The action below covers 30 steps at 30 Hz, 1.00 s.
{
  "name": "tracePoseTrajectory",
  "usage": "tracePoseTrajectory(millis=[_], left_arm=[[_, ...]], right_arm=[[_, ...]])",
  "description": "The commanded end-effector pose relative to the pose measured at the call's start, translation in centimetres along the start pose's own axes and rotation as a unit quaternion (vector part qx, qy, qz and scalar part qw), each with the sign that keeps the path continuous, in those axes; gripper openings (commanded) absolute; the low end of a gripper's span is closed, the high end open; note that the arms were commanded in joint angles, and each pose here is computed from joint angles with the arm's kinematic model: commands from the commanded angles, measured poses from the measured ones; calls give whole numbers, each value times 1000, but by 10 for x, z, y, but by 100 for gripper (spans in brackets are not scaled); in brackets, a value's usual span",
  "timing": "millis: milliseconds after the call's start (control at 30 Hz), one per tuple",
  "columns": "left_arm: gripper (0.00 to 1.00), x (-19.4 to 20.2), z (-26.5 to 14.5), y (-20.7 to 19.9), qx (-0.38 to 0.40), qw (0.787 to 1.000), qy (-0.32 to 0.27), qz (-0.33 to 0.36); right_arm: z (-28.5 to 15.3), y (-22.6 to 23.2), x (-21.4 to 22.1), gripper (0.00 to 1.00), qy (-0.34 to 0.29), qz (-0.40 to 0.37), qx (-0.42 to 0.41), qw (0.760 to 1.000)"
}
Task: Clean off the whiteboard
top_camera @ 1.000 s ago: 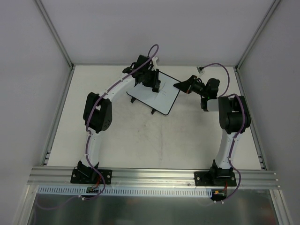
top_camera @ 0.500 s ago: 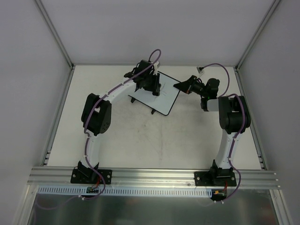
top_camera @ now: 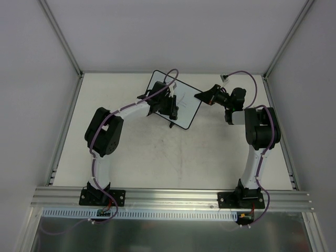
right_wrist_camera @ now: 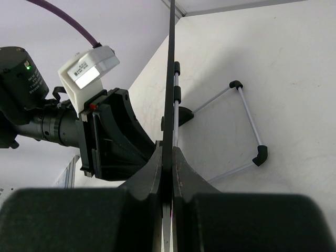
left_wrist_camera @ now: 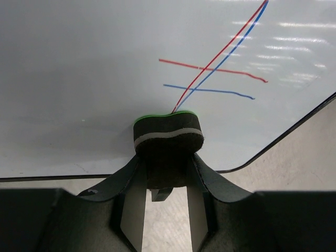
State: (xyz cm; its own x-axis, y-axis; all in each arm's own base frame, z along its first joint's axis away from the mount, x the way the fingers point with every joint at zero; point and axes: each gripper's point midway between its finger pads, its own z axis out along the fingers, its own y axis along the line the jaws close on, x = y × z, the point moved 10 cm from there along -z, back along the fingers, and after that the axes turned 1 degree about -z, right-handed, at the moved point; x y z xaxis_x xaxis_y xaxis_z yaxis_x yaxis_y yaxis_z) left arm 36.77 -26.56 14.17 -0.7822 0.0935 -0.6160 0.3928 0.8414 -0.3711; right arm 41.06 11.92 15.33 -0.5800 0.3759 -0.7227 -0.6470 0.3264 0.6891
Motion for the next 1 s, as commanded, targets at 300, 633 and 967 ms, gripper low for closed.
tracePoseTrajectory(millis=[300, 633, 967], left_arm=[[0, 53, 32, 18, -16, 997, 68, -22], [0, -34, 22, 6, -2, 1000, -17, 6], [0, -100, 4, 0, 5, 996, -86, 26]], right_arm=[[9, 53, -18, 0, 32, -115, -140, 983], [9, 54, -17, 0, 32, -113, -142, 983], [10, 55, -17, 0, 34, -112, -146, 982]])
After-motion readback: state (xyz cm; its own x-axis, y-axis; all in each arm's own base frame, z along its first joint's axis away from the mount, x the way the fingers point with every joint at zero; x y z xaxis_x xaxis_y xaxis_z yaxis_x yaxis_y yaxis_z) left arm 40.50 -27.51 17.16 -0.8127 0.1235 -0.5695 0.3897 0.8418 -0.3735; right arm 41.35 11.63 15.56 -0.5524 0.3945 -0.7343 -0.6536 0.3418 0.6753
